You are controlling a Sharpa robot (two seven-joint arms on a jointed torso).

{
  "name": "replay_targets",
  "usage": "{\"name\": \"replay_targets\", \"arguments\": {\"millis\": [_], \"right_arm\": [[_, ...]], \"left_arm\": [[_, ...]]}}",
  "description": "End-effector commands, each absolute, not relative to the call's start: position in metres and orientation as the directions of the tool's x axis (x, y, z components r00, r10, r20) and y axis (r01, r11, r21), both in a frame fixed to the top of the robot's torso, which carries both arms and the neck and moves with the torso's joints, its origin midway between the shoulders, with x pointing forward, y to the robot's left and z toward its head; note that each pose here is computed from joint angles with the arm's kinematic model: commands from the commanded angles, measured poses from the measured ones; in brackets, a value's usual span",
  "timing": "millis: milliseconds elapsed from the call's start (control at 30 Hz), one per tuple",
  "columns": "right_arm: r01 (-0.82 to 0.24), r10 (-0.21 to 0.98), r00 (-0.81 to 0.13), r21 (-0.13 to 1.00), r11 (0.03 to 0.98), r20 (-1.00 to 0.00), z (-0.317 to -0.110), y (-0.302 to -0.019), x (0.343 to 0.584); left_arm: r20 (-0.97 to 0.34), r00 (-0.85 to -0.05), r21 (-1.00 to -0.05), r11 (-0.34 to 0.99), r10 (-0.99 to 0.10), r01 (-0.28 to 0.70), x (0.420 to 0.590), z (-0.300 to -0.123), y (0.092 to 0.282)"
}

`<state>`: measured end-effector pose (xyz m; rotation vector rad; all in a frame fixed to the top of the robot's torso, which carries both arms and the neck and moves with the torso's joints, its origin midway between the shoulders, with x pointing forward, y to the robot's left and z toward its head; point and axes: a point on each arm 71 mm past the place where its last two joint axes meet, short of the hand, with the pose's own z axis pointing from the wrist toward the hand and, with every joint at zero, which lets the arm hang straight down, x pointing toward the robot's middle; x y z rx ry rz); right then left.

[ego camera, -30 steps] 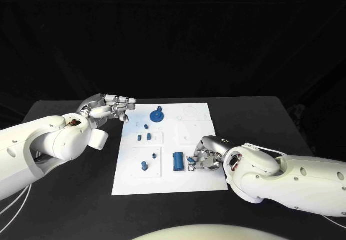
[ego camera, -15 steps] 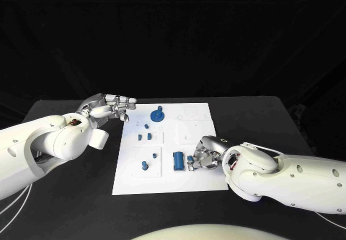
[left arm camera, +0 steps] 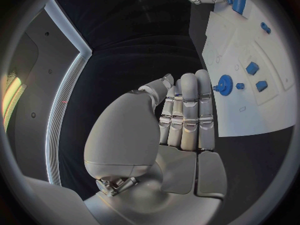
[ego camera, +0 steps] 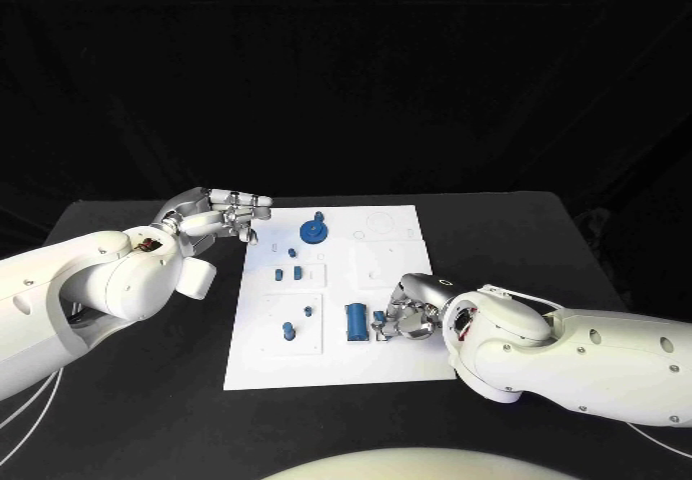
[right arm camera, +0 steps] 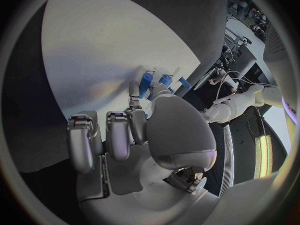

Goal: Assemble the parts on the task board

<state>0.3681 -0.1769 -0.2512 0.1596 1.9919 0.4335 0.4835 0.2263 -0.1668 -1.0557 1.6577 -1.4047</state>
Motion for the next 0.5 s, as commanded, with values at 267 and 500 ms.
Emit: {"name": "replay_targets", "arguments": {"millis": [267,500], "right_arm": [[-0.096,0.285,-0.458,0.365,0.926,-0.842,-0.2516,-0.1734,0.3661],[-0.098,0.288,-0.446,0.366,0.925,-0.847,-0.2508,-0.1745,0.3666]], "left_arm": [[-0.001,-0.432,-0.988,0.068,-0.902,-0.140,0.4827,-0.1661,0.2237],[-0.001,-0.431,-0.988,0.068,-0.902,-0.141,0.4828,-0.1662,0.2239]]}}
